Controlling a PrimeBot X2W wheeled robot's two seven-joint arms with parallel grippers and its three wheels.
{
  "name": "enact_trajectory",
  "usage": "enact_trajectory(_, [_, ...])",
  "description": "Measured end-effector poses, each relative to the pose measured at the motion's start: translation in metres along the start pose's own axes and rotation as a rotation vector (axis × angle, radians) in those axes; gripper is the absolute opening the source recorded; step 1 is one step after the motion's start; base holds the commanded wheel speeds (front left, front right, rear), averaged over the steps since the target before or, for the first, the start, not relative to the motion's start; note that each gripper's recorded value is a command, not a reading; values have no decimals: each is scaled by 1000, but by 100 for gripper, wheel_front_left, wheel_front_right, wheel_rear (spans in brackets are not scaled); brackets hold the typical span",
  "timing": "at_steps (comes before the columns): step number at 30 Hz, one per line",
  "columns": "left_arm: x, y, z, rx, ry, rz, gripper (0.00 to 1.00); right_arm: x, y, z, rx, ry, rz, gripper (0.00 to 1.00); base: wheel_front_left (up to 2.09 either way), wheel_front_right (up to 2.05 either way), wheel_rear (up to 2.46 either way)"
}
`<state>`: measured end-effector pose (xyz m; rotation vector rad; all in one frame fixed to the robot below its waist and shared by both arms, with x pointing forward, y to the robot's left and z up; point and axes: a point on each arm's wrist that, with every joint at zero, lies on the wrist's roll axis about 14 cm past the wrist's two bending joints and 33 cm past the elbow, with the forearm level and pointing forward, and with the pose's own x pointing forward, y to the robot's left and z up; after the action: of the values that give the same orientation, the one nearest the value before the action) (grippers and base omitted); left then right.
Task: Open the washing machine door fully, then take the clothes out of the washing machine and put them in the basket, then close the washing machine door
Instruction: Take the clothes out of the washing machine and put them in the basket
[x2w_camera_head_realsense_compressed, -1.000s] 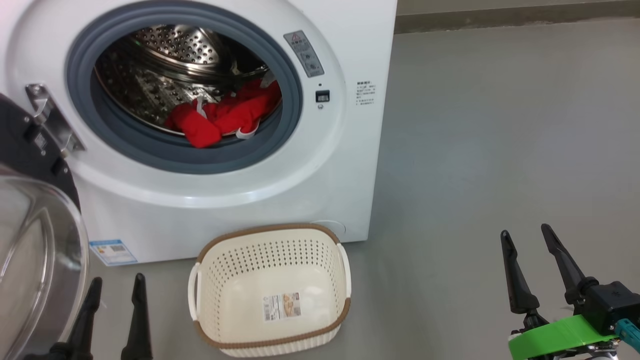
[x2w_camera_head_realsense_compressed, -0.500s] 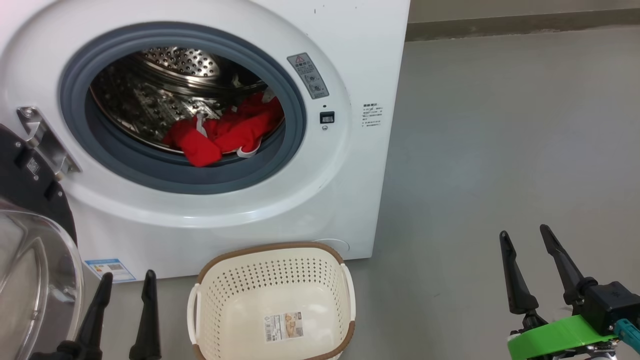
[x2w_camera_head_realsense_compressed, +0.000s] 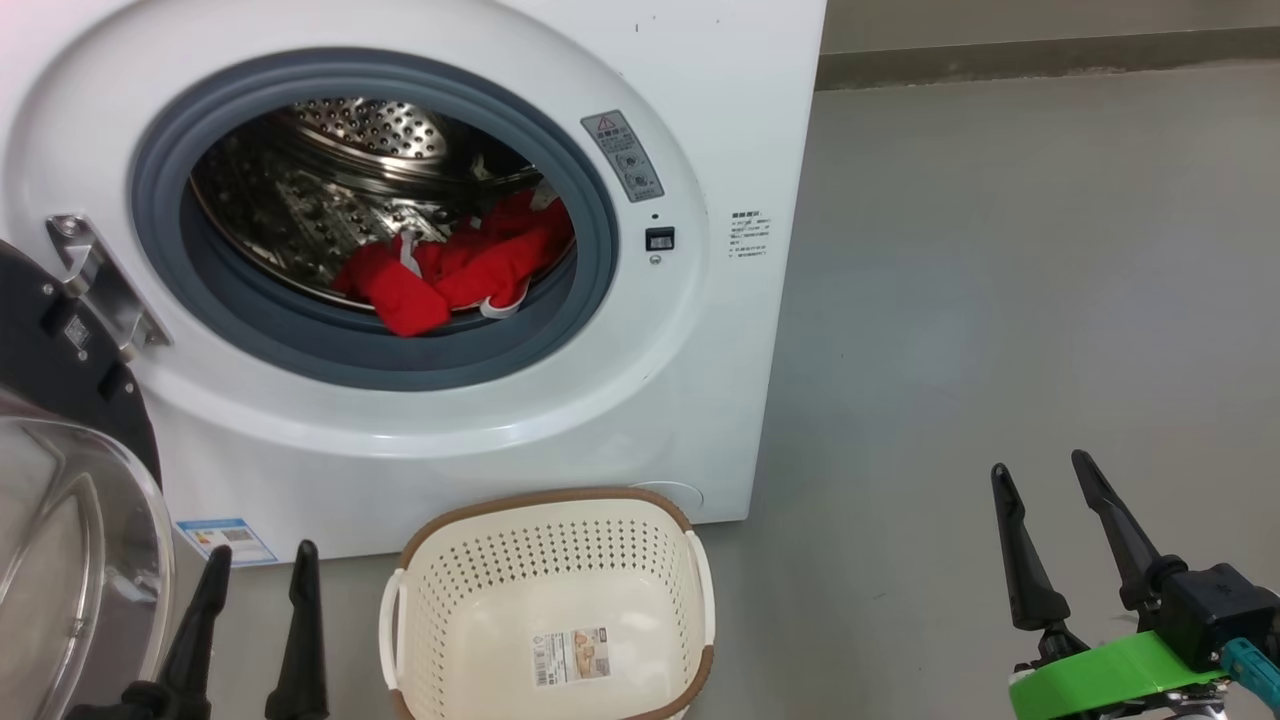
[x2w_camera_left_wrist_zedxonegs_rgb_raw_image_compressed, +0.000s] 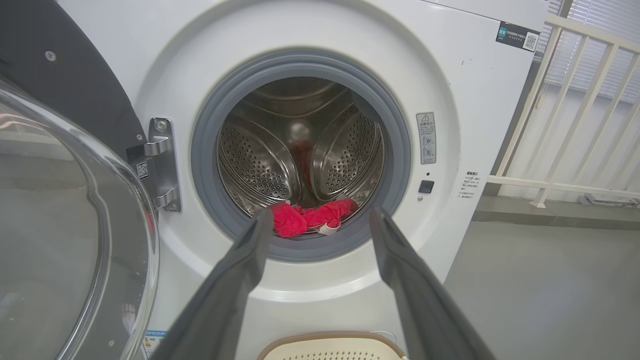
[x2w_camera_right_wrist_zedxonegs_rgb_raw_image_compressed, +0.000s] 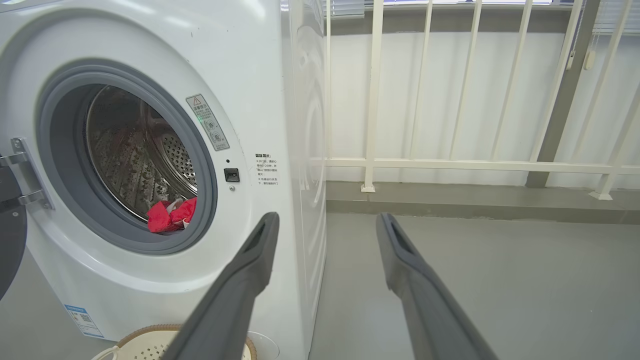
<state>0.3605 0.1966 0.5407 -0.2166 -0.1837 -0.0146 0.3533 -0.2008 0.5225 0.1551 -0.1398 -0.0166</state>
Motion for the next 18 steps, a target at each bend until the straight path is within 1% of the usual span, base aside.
enact_trajectory(13, [0, 5, -6, -20, 17, 24, 100, 5, 9, -8, -4, 23, 28, 100, 0, 0, 0])
enact_trajectory(18, [11, 5, -7, -34, 10, 25, 100, 9, 12, -18, -6, 50, 39, 100, 0, 0, 0])
